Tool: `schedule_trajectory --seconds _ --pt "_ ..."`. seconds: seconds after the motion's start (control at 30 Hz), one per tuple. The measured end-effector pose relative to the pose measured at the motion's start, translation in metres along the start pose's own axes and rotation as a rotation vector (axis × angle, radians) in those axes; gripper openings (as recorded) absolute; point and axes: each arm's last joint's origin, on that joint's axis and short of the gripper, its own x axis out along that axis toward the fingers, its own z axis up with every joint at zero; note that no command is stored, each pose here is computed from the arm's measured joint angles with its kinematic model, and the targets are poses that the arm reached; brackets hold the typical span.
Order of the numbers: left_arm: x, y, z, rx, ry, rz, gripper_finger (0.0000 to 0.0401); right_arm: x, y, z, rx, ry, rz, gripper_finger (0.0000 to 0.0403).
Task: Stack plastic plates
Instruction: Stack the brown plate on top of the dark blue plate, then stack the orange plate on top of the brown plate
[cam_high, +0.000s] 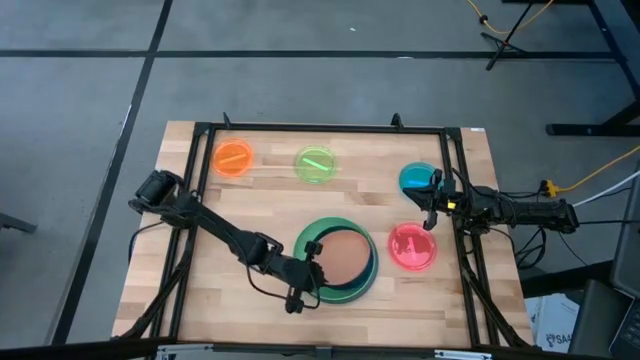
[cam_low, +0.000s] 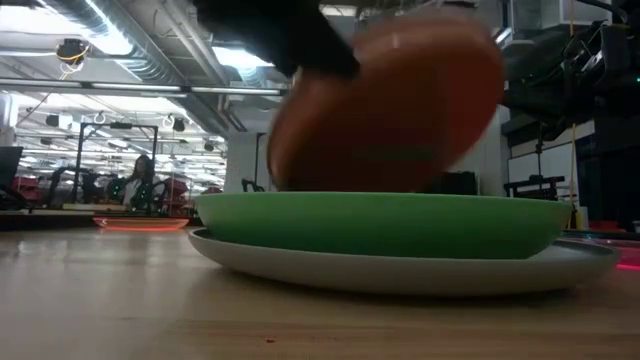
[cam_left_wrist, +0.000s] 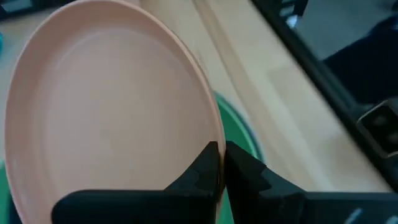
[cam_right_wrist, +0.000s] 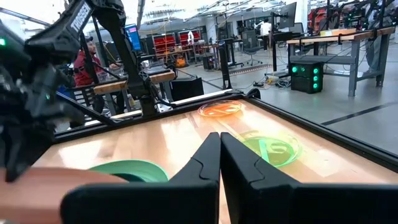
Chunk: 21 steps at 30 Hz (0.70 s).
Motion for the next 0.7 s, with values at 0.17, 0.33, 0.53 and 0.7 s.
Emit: schedule_trajectory --seconds 0.17,0.33,0.53,0.7 --pt "0.016 0.004 -0.011 -0.019 0.046 0.019 0.0014 0.0 0.0 0.0 0.0 0.0 0.0 0.0005" --pt "0.018 0.012 -0.016 -0.07 0.095 0.037 0.0043 0.0 0.0 0.0 0.0 0.001 0.0 0.0005" --pt "0.014 0.012 -0.019 -0.108 0.141 0.001 0.0099 0.0 0.0 0.0 0.0 0.0 0.0 0.0005" --pt "-0.007 0.014 -0.011 -0.162 0.157 -0.01 0.0113 0.0 0.0 0.0 0.001 -0.002 0.0 0.0005"
